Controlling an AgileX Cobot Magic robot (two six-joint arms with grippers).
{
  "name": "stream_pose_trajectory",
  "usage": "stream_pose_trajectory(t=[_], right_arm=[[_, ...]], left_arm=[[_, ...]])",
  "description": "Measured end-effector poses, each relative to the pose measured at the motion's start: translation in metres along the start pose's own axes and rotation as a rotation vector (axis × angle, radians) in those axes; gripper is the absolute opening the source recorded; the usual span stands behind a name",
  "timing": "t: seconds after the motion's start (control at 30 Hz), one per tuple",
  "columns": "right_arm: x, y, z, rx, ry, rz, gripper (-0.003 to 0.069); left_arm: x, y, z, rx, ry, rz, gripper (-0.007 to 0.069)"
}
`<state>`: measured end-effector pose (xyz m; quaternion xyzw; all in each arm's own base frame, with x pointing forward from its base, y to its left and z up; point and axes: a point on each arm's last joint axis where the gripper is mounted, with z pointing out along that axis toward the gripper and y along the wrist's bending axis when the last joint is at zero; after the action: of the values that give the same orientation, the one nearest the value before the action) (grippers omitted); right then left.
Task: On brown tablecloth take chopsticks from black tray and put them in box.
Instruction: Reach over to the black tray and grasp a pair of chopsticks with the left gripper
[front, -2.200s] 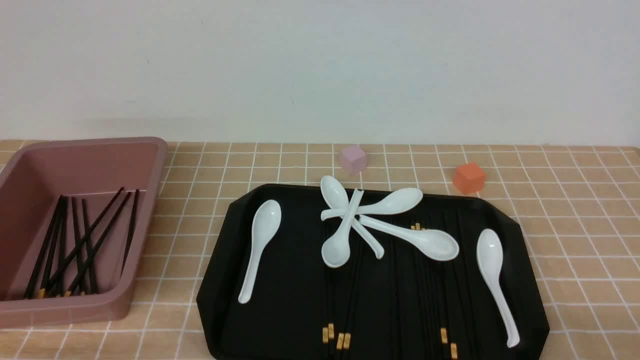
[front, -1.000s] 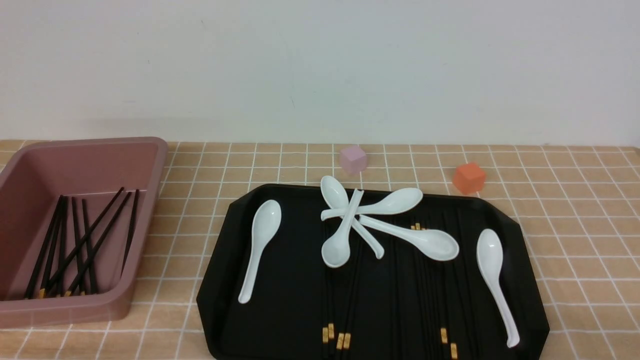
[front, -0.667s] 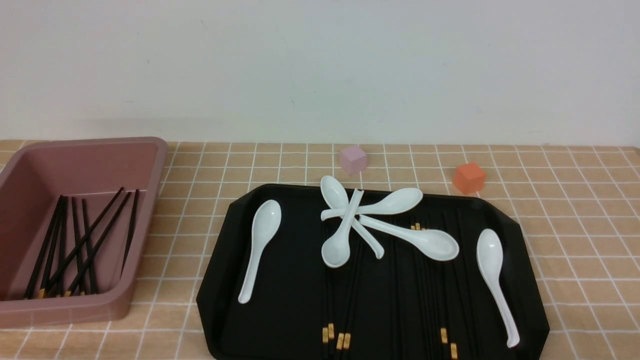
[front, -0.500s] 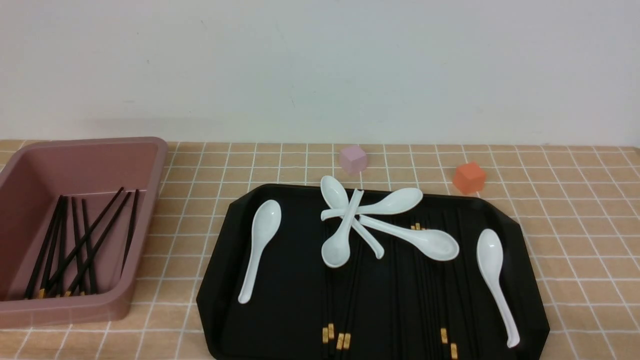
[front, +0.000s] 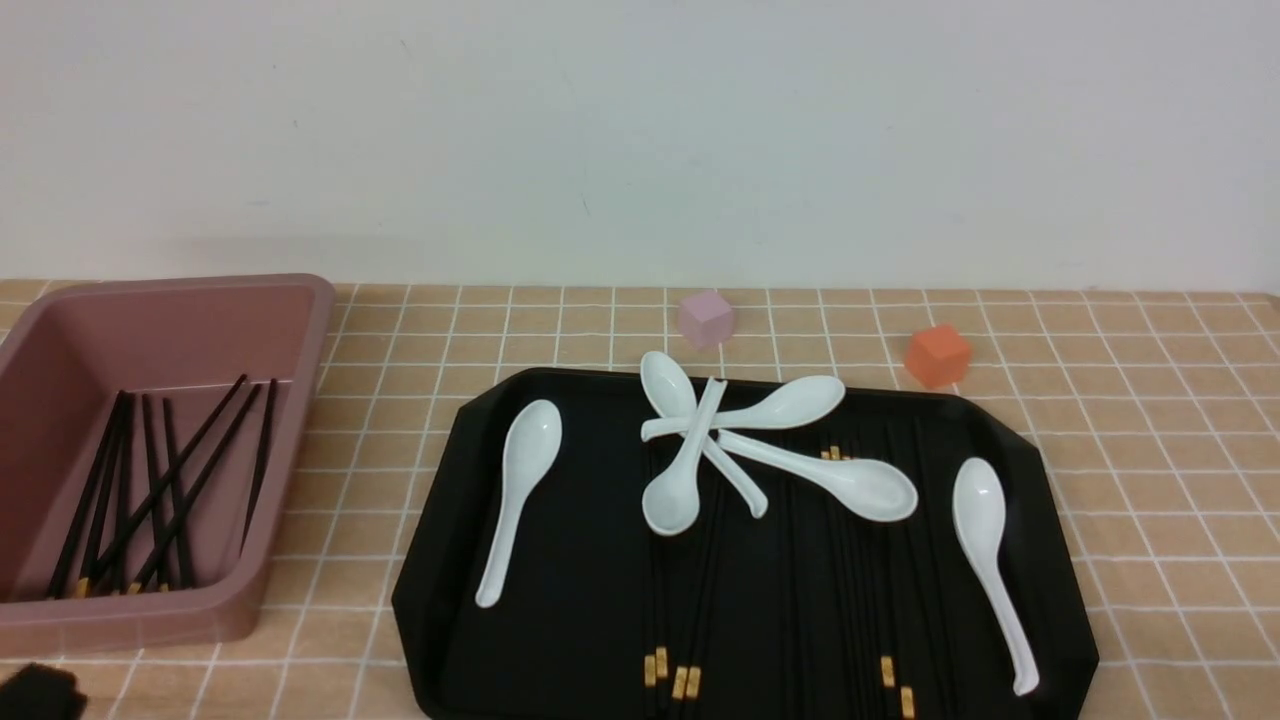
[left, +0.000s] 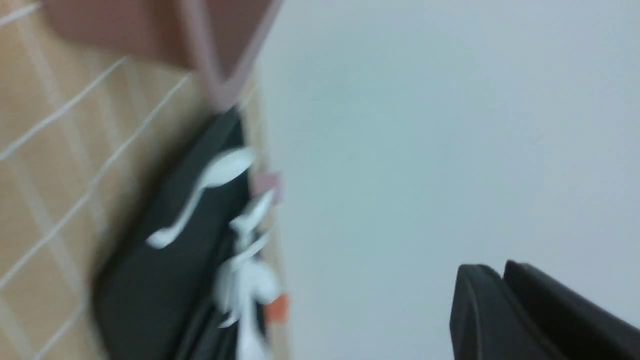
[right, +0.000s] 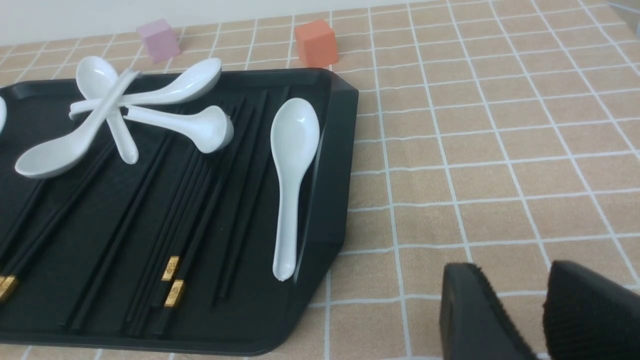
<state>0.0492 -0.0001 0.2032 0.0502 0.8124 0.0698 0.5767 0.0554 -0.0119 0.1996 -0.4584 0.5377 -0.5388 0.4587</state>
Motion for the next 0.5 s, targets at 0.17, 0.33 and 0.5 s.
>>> stream_pose_trajectory(t=[0.17, 0.33, 0.5], right_arm=[[0.000, 0.000, 0.000, 0.000, 0.000, 0.000, 0.0240], [0.000, 0.000, 0.000, 0.000, 0.000, 0.000, 0.0240], [0.000, 0.000, 0.000, 0.000, 0.000, 0.000, 0.0240]], left_arm=[[0.004, -0.064, -0.011, 0.147, 0.020, 0.176, -0.0013], [0.015, -0.135, 0.013, -0.016, 0.184, 0.448, -0.0013], [0.019, -0.127, 0.083, -0.657, 0.631, 0.660, -0.0013]])
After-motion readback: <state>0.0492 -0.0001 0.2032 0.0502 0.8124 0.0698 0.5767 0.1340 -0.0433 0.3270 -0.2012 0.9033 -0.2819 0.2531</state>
